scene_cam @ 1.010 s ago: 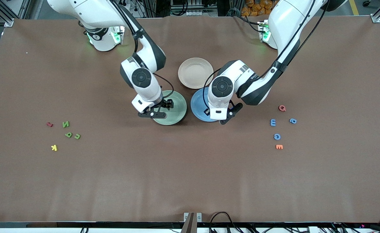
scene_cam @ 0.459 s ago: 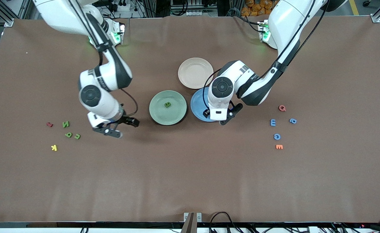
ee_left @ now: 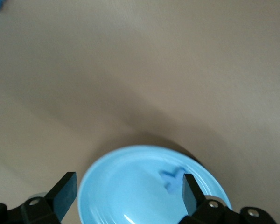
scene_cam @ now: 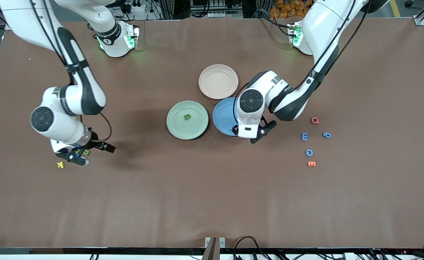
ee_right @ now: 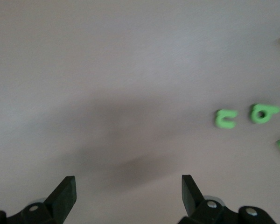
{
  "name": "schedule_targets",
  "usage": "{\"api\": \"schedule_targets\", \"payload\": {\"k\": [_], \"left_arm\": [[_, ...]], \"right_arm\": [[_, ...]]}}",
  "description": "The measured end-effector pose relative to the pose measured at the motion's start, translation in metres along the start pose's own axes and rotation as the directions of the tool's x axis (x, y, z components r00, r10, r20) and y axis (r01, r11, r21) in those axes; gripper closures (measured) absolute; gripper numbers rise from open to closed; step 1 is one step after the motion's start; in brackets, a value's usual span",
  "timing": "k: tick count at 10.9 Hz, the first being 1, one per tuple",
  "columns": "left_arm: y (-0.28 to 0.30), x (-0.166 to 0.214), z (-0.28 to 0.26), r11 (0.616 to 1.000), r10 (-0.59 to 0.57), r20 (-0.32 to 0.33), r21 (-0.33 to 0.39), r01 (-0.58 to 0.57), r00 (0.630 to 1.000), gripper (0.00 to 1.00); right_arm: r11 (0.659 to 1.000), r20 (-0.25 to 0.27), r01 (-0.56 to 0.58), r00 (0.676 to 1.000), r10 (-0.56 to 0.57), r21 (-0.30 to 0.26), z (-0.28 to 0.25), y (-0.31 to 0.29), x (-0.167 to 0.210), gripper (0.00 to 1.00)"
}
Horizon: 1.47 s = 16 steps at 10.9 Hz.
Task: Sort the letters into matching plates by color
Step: 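Release letters and return both grippers to the letter piles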
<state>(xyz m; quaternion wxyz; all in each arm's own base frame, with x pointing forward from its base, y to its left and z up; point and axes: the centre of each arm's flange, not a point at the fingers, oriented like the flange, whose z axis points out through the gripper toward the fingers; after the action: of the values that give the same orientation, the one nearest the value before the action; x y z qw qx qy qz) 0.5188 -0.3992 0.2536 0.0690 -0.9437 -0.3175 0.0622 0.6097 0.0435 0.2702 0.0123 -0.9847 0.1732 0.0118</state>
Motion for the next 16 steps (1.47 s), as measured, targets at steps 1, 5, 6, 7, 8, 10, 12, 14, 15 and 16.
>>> {"api": "schedule_targets", "payload": {"k": [1, 5, 6, 7, 8, 10, 12, 14, 15, 16], "left_arm": [[-0.005, 0.016, -0.001, 1.0, 0.012, -0.004, 0.007, -0.012, 1.0, 0.0], [-0.035, 0.082, -0.024, 0.996, 0.085, 0.0, 0.024, -0.085, 0.996, 0.0], [-0.042, 0.095, -0.029, 0.994, 0.103, 0.001, 0.026, -0.103, 0.995, 0.0], [-0.049, 0.106, -0.033, 0.993, 0.118, 0.002, 0.028, -0.118, 0.993, 0.0], [-0.055, 0.116, -0.035, 0.991, 0.13, 0.004, 0.028, -0.131, 0.991, 0.0], [-0.07, 0.141, -0.035, 0.987, 0.159, 0.015, 0.032, -0.159, 0.987, 0.0], [-0.098, 0.185, -0.034, 0.976, 0.214, 0.03, 0.025, -0.215, 0.976, 0.0], [-0.131, 0.23, -0.032, 0.963, 0.268, 0.045, 0.01, -0.268, 0.962, 0.0], [-0.144, 0.246, -0.03, 0.956, 0.291, 0.051, 0.004, -0.292, 0.955, 0.0], [-0.152, 0.254, -0.027, 0.952, 0.306, 0.055, 0.0, -0.307, 0.95, 0.0]], "right_arm": [[1.0, -0.004, -0.008, 1.0, 0.008, 0.004, 0.003, 0.021, 0.01, 0.0], [0.999, -0.015, -0.041, 0.999, 0.041, 0.008, 0.035, 0.084, 0.033, 0.0], [0.999, -0.02, -0.049, 0.999, 0.049, 0.011, 0.046, 0.093, 0.037, 0.0], [0.998, -0.022, -0.057, 0.998, 0.057, 0.015, 0.057, 0.098, 0.038, 0.0], [0.998, -0.018, -0.061, 0.998, 0.061, 0.015, 0.067, 0.101, 0.038, 0.0], [0.998, -0.017, -0.061, 0.998, 0.061, 0.016, 0.079, 0.104, 0.039, 0.0], [0.998, -0.018, -0.062, 0.998, 0.062, 0.016, 0.086, 0.109, 0.039, 0.0], [0.998, -0.021, -0.059, 0.998, 0.059, 0.016, 0.089, 0.11, 0.04, 0.0], [0.998, -0.027, -0.057, 0.998, 0.057, 0.019, 0.09, 0.109, 0.04, 0.0], [0.998, -0.031, -0.054, 0.998, 0.055, 0.021, 0.091, 0.108, 0.04, 0.0]]}}
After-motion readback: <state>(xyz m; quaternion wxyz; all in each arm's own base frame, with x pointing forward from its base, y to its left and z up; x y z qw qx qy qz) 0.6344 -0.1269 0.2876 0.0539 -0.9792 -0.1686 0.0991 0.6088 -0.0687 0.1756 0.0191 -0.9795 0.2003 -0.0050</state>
